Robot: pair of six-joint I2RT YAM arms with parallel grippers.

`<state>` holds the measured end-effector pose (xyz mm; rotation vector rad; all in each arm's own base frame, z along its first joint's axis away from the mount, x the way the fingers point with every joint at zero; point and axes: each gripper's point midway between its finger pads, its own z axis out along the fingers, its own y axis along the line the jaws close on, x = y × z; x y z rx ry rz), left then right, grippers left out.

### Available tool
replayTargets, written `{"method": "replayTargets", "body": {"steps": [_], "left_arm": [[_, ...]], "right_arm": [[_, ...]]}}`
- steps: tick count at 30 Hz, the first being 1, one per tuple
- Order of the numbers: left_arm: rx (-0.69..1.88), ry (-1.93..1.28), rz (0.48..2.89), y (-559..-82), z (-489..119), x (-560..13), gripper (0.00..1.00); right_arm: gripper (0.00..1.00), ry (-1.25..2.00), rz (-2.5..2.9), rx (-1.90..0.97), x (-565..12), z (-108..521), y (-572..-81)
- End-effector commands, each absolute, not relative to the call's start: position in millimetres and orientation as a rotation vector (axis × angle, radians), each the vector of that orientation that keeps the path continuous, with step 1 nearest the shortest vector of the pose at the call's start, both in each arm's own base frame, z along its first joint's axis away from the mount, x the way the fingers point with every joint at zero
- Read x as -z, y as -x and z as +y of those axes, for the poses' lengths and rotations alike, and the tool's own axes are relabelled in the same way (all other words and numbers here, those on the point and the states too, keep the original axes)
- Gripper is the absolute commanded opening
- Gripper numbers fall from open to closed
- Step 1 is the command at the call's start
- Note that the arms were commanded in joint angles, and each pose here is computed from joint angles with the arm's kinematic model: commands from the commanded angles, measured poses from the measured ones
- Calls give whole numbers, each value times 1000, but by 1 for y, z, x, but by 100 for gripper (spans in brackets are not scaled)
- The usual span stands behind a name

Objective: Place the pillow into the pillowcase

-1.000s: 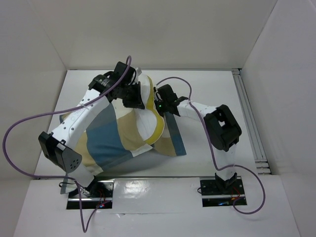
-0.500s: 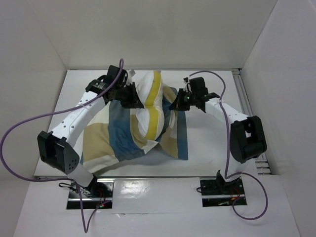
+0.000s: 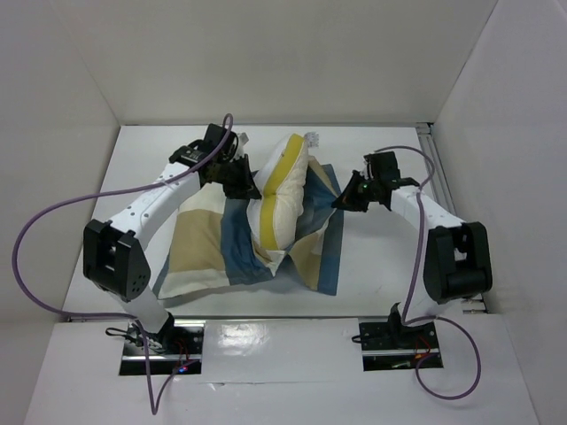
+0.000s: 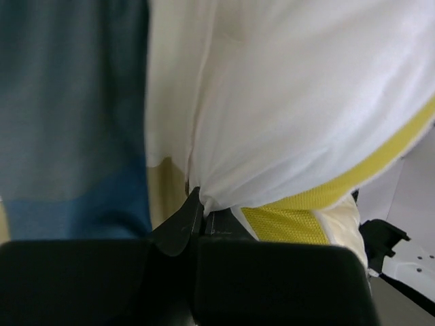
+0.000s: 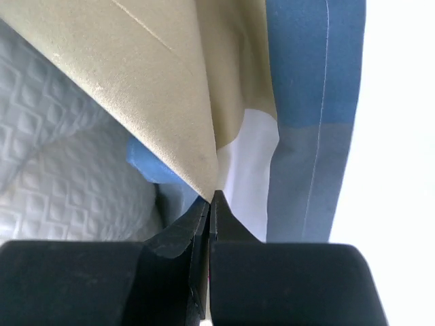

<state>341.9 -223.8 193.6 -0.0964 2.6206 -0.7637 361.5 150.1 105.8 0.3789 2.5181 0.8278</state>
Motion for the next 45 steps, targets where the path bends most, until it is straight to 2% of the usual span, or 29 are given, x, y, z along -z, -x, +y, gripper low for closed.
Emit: {"method": "replayTargets", "body": {"steps": [1,3,5,7,9,12,16,20,22,29,32,34,36,37,39,41,45], "left_arm": [[399,224,2803,-333,-169,-131,0],[395,226,2812,-335,-170,-125,0],[393,214,2822,-334,-173,-119,0],[470,181,2808,-339,-184,-120,0],[611,105,2785,-339,-211,-124,0],[651,39,2771,-341,-232,-124,0],[578,-15,2852,-342,-232,-104,0],[569,-178,2959,-320,-238,-75,0],[585,-227,2996,-306,-238,-66,0],[470,-495,3095,-267,-242,-36,0],[388,-530,3125,-256,-238,-24,0],[350,-545,3141,-250,-230,-16,0],[304,-579,3127,-245,-224,-14,0],[305,-600,3122,-245,-224,-14,0],[360,-646,3117,-235,-228,-16,0],[457,-705,3101,-230,-239,-18,0],[455,-827,3078,-224,-256,-13,0]], "right_arm": [[1,-467,2261,-681,-159,105,-389],[1,-494,2345,-605,-146,97,-384],[7,-456,2368,-552,-149,92,-389],[0,-460,2396,-529,-137,90,-390],[0,-462,2420,-538,-122,92,-391],[0,-470,2432,-545,-121,96,-390],[0,-532,2211,-552,-183,86,-388],[0,-532,2037,-639,-228,88,-398],[0,-507,2012,-688,-233,96,-412],[0,-444,1633,-884,-344,100,-462],[0,-449,1607,-888,-356,99,-477],[0,-565,1570,-819,-356,78,-482],[0,-692,1492,-795,-346,55,-467],[0,-682,1387,-815,-363,48,-462],[0,-729,1324,-808,-362,35,-459],[0,-690,1307,-839,-374,40,-467],[0,-546,1227,-1013,-407,69,-485]]}}
